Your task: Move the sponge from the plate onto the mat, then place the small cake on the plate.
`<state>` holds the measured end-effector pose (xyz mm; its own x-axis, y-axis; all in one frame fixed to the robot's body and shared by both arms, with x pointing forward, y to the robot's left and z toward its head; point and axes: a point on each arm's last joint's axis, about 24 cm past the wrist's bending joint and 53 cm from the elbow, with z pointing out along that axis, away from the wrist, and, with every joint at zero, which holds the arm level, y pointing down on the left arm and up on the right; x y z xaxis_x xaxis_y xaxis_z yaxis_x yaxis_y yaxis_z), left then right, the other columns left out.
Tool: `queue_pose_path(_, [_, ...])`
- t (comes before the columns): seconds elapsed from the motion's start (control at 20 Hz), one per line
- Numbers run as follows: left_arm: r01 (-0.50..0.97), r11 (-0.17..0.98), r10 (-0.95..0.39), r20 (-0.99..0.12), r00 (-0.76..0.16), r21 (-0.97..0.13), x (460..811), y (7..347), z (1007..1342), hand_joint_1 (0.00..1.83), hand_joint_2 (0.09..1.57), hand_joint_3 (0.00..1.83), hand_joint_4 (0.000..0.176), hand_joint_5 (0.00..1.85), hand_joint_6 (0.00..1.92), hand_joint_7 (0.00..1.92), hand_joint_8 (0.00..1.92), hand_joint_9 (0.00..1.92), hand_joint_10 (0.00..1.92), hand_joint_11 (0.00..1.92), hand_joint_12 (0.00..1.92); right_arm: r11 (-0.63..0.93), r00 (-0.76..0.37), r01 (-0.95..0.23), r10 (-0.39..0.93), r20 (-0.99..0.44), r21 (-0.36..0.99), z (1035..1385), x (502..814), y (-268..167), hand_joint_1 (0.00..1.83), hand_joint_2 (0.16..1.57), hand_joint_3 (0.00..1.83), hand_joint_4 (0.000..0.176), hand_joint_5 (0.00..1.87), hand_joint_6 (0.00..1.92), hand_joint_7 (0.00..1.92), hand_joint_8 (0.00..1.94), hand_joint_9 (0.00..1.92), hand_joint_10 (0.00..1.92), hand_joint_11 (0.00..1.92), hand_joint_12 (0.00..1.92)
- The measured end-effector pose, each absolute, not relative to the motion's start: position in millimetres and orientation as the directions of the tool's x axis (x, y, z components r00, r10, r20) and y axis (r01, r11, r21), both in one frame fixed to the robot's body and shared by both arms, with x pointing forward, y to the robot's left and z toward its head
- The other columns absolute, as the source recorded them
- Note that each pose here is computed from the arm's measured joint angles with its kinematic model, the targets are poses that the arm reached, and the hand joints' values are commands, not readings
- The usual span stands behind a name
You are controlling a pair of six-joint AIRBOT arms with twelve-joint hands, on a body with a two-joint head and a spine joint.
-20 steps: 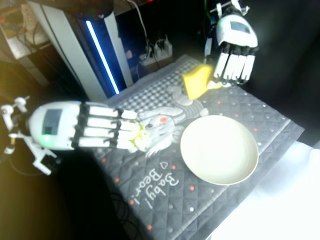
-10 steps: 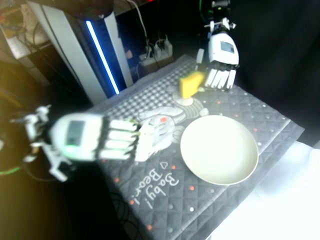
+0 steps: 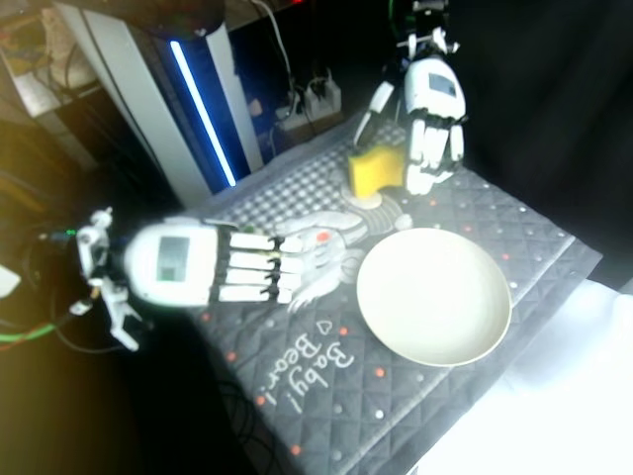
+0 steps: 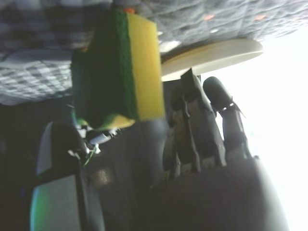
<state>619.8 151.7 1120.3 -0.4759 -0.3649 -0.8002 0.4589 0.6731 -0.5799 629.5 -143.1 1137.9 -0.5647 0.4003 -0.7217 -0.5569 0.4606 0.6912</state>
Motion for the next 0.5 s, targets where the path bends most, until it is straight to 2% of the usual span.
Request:
queue_pose_path(0.05, [0.463, 0.67, -0.365, -0.801, -0.475, -0.58, 618.9, 150.4, 1121.2, 0.83, 0.81, 0.0, 0.069, 0.12, 0.0, 0.48, 0.02, 0.48, 0.14, 0.0, 1.49, 0.46, -0.564, -0.558, 0.401, -0.722, 0.691, 1138.1, 629.4, -143.0, 0.73, 1.08, 0.0, 0.086, 0.32, 0.0, 0.26, 0.0, 0.26, 0.0, 0.0, 0.87])
queue_pose_path(0.1, [0.465, 0.669, -0.363, -0.801, -0.476, -0.58, 618.4, 149.7, 1121.0, 0.77, 0.81, 0.0, 0.065, 0.13, 0.0, 0.47, 0.01, 0.48, 0.13, 0.0, 1.42, 0.461, -0.564, -0.556, 0.402, -0.721, 0.692, 1138.1, 629.9, -143.5, 0.68, 1.1, 0.01, 0.081, 0.31, 0.0, 0.23, 0.0, 0.23, 0.0, 0.0, 0.88])
queue_pose_path(0.15, [0.466, 0.67, -0.361, -0.801, -0.477, -0.579, 617.8, 149.9, 1120.0, 0.75, 0.82, 0.0, 0.066, 0.13, 0.0, 0.45, 0.0, 0.47, 0.11, 0.0, 1.36, 0.465, -0.561, -0.557, 0.401, -0.724, 0.688, 1138.2, 631.2, -145.1, 0.64, 1.12, 0.01, 0.063, 0.31, 0.0, 0.22, 0.0, 0.22, 0.0, 0.0, 0.79])
queue_pose_path(0.2, [0.464, 0.669, -0.364, -0.8, -0.476, -0.58, 618.0, 150.3, 1120.3, 0.77, 0.83, 0.0, 0.073, 0.11, 0.0, 0.42, 0.0, 0.45, 0.09, 0.0, 1.25, 0.47, -0.558, -0.552, 0.405, -0.724, 0.689, 1138.1, 633.2, -147.1, 0.62, 1.16, 0.01, 0.058, 0.31, 0.0, 0.21, 0.0, 0.21, 0.0, 0.0, 0.69])
queue_pose_path(0.25, [0.463, 0.67, -0.364, -0.8, -0.477, -0.581, 618.1, 150.6, 1120.0, 0.75, 0.83, 0.0, 0.068, 0.13, 0.01, 0.45, 0.01, 0.49, 0.09, 0.0, 1.32, 0.475, -0.555, -0.549, 0.409, -0.724, 0.688, 1138.7, 635.3, -149.5, 0.56, 1.18, 0.01, 0.069, 0.32, 0.0, 0.22, 0.0, 0.22, 0.0, 0.0, 0.73])
queue_pose_path(0.3, [0.463, 0.67, -0.365, -0.8, -0.476, -0.581, 618.1, 150.7, 1120.1, 0.74, 0.83, 0.0, 0.058, 0.15, 0.0, 0.48, 0.01, 0.53, 0.09, 0.0, 1.41, 0.477, -0.551, -0.547, 0.413, -0.725, 0.688, 1140.5, 636.6, -150.9, 0.56, 1.19, 0.01, 0.065, 0.33, 0.0, 0.22, 0.0, 0.22, 0.0, 0.0, 0.74])
queue_pose_path(0.35, [0.461, 0.67, -0.366, -0.799, -0.476, -0.582, 618.3, 150.8, 1120.1, 0.73, 0.83, 0.0, 0.053, 0.15, 0.0, 0.49, 0.01, 0.54, 0.09, 0.0, 1.45, 0.473, -0.551, -0.548, 0.417, -0.723, 0.69, 1141.7, 636.1, -150.4, 0.61, 1.18, 0.0, 0.07, 0.33, 0.0, 0.23, 0.0, 0.22, 0.0, 0.0, 0.77])
queue_pose_path(0.4, [0.461, 0.67, -0.367, -0.799, -0.476, -0.582, 618.3, 150.9, 1120.2, 0.75, 0.85, 0.01, 0.041, 0.16, 0.0, 0.46, 0.0, 0.51, 0.07, 0.0, 1.39, 0.47, -0.552, -0.548, 0.418, -0.721, 0.692, 1141.9, 635.4, -149.7, 0.64, 1.16, 0.0, 0.074, 0.35, 0.0, 0.27, 0.0, 0.3, 0.01, 0.0, 0.98])
queue_pose_path(0.45, [0.462, 0.669, -0.367, -0.799, -0.476, -0.582, 618.2, 150.8, 1120.1, 0.77, 0.85, 0.01, 0.043, 0.16, 0.0, 0.44, 0.0, 0.49, 0.05, 0.0, 1.32, 0.468, -0.556, -0.55, 0.411, -0.722, 0.691, 1140.9, 633.3, -147.7, 0.68, 1.14, 0.0, 0.052, 0.37, 0.0, 0.29, 0.0, 0.34, 0.01, 0.0, 1.08])
queue_pose_path(0.5, [0.46, 0.67, -0.367, -0.799, -0.477, -0.583, 617.7, 151.9, 1119.1, 0.75, 0.87, 0.01, 0.038, 0.2, 0.01, 0.44, 0.0, 0.48, 0.04, 0.0, 1.3, 0.464, -0.562, -0.552, 0.408, -0.72, 0.693, 1140.2, 630.9, -145.2, 0.75, 1.11, 0.0, 0.028, 0.41, 0.0, 0.39, 0.01, 0.49, 0.03, 0.13, 1.16])
